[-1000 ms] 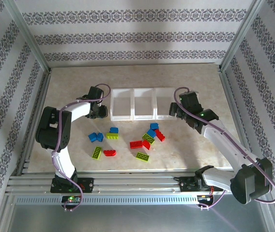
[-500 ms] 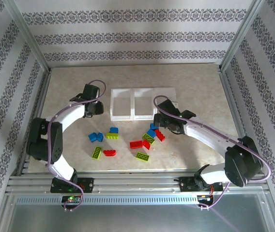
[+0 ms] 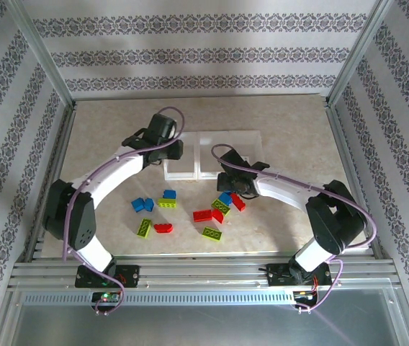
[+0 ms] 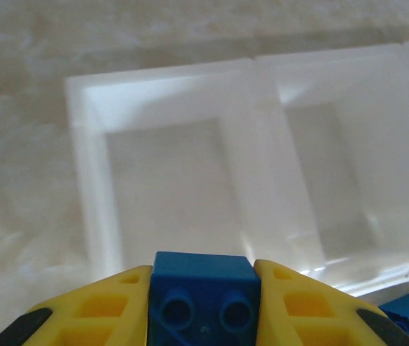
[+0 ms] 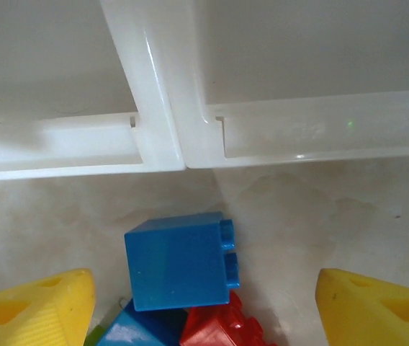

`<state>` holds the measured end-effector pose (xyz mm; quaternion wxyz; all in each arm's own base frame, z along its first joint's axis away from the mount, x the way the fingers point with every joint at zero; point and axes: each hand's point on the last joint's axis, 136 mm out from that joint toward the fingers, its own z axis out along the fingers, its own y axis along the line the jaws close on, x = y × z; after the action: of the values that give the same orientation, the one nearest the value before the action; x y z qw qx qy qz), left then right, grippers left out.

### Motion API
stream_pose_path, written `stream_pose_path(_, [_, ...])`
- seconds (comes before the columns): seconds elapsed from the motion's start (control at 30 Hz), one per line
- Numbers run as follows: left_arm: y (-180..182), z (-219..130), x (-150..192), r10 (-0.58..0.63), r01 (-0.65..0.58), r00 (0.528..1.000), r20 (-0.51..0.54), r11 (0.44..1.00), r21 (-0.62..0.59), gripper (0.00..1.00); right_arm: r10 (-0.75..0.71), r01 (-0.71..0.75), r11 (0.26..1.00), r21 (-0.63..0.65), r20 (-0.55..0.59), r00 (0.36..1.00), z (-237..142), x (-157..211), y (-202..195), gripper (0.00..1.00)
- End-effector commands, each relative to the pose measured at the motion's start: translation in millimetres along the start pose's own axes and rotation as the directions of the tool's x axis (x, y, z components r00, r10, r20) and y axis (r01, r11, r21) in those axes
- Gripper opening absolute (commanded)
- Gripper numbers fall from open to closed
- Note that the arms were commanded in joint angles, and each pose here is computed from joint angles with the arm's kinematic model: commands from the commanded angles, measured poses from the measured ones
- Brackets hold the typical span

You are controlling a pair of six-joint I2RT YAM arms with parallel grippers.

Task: Sort the legos into containers by color
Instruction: Place the lego in the container, then pick up the lego from the center of the table.

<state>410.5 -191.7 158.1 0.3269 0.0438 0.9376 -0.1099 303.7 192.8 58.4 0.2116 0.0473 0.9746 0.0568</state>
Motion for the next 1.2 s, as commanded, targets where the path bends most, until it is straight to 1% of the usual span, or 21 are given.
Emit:
stream_pose_path(0.0, [-1.5, 13.8, 14.5, 0.026, -0.029, 0.997, -0.068, 0.999, -0.04, 0.22, 0.005, -0.005, 1.0, -0.031, -0.005, 1.0, 3.6, -2.9, 13.6, 0.78])
stream_pose_path(0.13, [-3.9, 28.1, 21.3, 0.039, -0.045, 0.994, -0.098, 0.998, -0.053, 0.23, 0.002, -0.002, 1.0, -0.027, -0.022, 1.0, 12.0, -0.1, 15.2, 0.76])
stream_pose_path(0.23, [-4.0, 36.2, 24.1, 0.044, -0.051, 0.993, -0.113, 0.997, -0.058, 0.26, -0.001, 0.0, 1.0, -0.025, -0.033, 0.999, 18.1, 1.2, 17.1, 0.74])
stream_pose_path(0.33, [-0.8, 39.4, 24.8, 0.043, -0.052, 0.993, -0.113, 0.996, -0.078, 0.37, -0.007, 0.007, 1.0, -0.019, -0.045, 0.999, 23.7, 2.6, 18.3, 0.72])
stream_pose_path(0.53, [1.3, 36.5, 23.2, 0.036, -0.045, 0.995, -0.098, 0.995, -0.087, 0.5, -0.016, 0.015, 1.0, -0.01, -0.054, 0.998, 30.1, 1.7, 20.5, 0.7])
stream_pose_path(0.6, [1.9, 33.5, 21.4, 0.034, -0.042, 0.996, -0.088, 0.995, -0.089, 0.55, -0.015, 0.015, 1.0, -0.005, -0.055, 0.998, 31.6, 1.9, 20.1, 0.69])
stream_pose_path(0.77, [3.6, 26.0, 17.5, 0.03, -0.036, 0.997, -0.068, 0.995, -0.095, 0.6, -0.017, 0.017, 1.0, 0.008, -0.059, 0.998, 34.5, 3.3, 17.8, 0.66])
stream_pose_path(0.83, [4.5, 20.5, 15.5, 0.026, -0.032, 0.998, -0.057, 0.995, -0.098, 0.64, -0.016, 0.017, 1.0, 0.015, -0.061, 0.998, 35.5, 3.9, 16.2, 0.65])
stream_pose_path(0.9, [6.2, 12.8, 13.5, 0.023, -0.027, 0.999, -0.039, 0.994, -0.103, 0.7, -0.017, 0.019, 1.0, 0.022, -0.064, 0.998, 36.5, 4.7, 14.4, 0.63])
stream_pose_path(1.03, [12.8, -4.5, 12.0, 0.008, -0.008, 1.0, -0.002, 0.994, -0.108, 0.79, -0.016, 0.019, 0.999, 0.036, -0.069, 0.998, 39.1, 6.6, 10.8, 0.6])
stream_pose_path(1.13, [24.1, -18.9, 13.6, -0.025, 0.028, 0.999, 0.032, 0.992, -0.121, 0.89, -0.012, 0.015, 0.999, 0.044, -0.07, 0.997, 40.4, 7.4, 8.2, 0.57])
stream_pose_path(1.17, [29.3, -24.5, 14.2, -0.038, 0.044, 0.998, 0.049, 0.99, -0.131, 0.94, -0.011, 0.015, 0.999, 0.047, -0.071, 0.997, 40.7, 7.9, 7.2, 0.55])
